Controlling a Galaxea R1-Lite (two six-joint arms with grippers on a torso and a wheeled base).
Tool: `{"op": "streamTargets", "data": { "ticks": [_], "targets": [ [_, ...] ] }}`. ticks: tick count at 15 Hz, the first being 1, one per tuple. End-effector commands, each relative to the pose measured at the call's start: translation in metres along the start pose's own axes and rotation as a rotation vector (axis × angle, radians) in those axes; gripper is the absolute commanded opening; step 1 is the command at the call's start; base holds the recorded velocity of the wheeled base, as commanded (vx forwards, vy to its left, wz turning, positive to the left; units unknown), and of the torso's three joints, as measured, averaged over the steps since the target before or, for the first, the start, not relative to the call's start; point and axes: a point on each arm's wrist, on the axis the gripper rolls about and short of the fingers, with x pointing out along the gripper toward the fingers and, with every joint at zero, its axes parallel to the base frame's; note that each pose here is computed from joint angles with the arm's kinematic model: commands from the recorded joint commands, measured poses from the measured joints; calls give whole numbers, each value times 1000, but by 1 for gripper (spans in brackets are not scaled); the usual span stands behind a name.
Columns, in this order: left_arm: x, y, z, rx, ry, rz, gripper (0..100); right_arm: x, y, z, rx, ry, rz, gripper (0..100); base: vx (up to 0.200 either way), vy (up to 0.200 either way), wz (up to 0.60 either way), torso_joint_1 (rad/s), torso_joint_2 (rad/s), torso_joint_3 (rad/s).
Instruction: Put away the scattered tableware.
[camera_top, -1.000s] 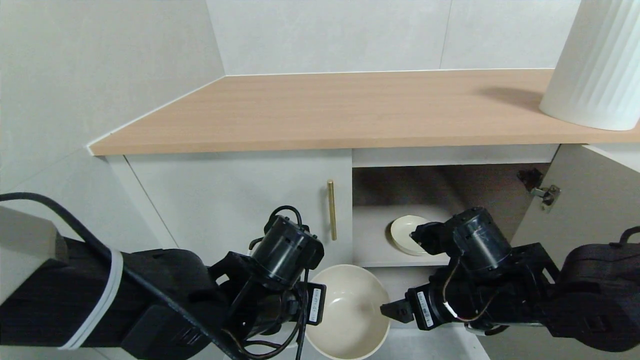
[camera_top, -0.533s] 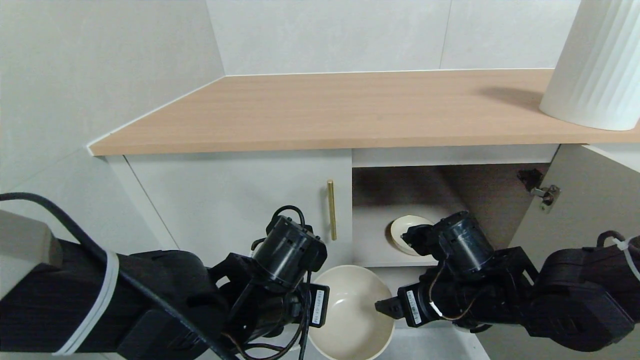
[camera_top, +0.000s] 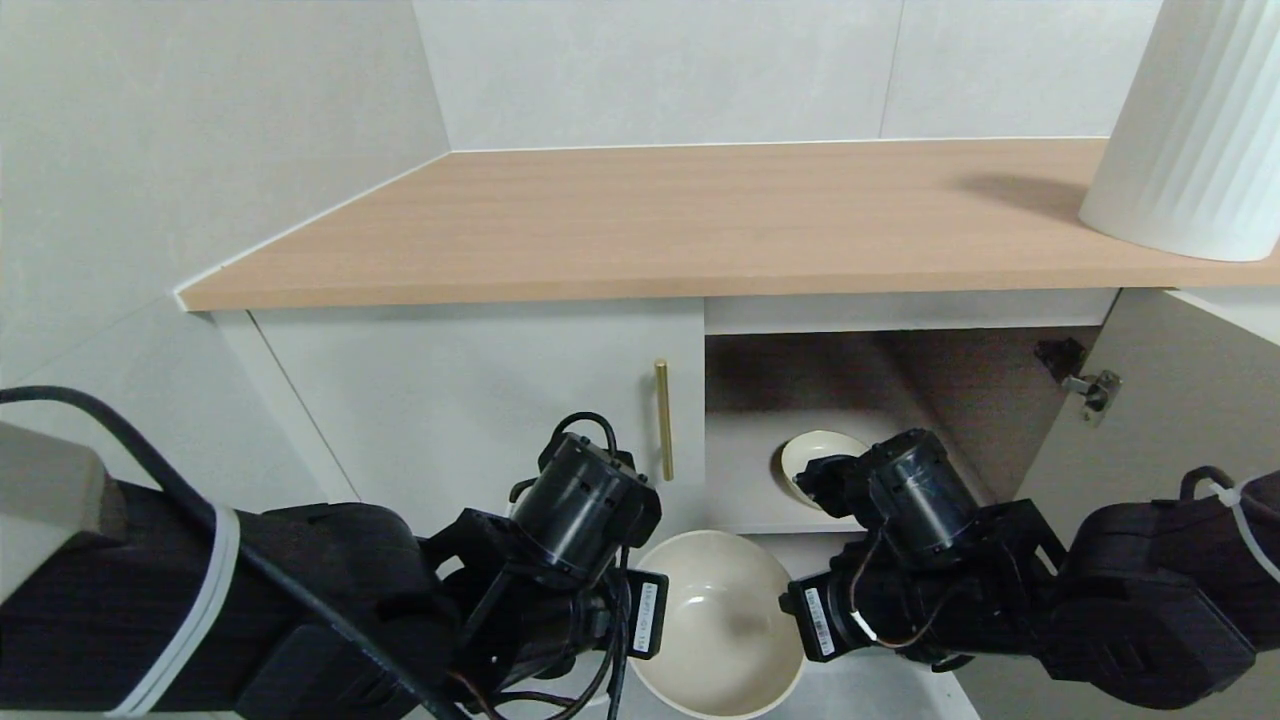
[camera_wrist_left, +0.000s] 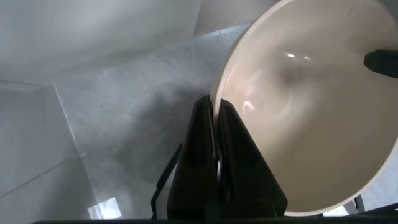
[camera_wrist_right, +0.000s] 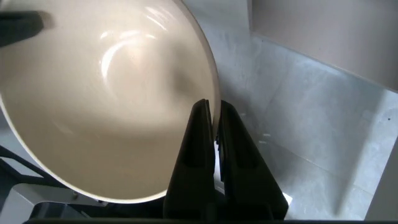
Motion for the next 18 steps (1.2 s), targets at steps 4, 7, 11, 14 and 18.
{"op": "streamTargets", "data": {
  "ticks": [4, 7, 11, 14, 18],
  "targets": [
    [-1, 0, 0, 1, -2, 2, 0, 1, -1, -1, 0, 5, -6, 0, 0, 0, 0, 0, 0, 0],
    [0, 0, 0, 2, -1, 3, 100, 2, -1, -1, 0, 8, -7, 0, 0, 0, 0, 0, 0, 0],
    [-1, 1, 4, -9, -15, 3, 100, 8, -3, -4, -5, 16, -51, 0, 0, 0, 0, 0, 0, 0],
    [-1, 2, 5, -13, -16, 6, 100, 14, -7, -5, 0, 26, -78, 0, 0, 0, 0, 0, 0, 0],
    [-6, 3, 8, -18, -33, 7, 100, 26, -31, -10, 43, 61, -190, 0, 0, 0, 0, 0, 0, 0]
  ]
}}
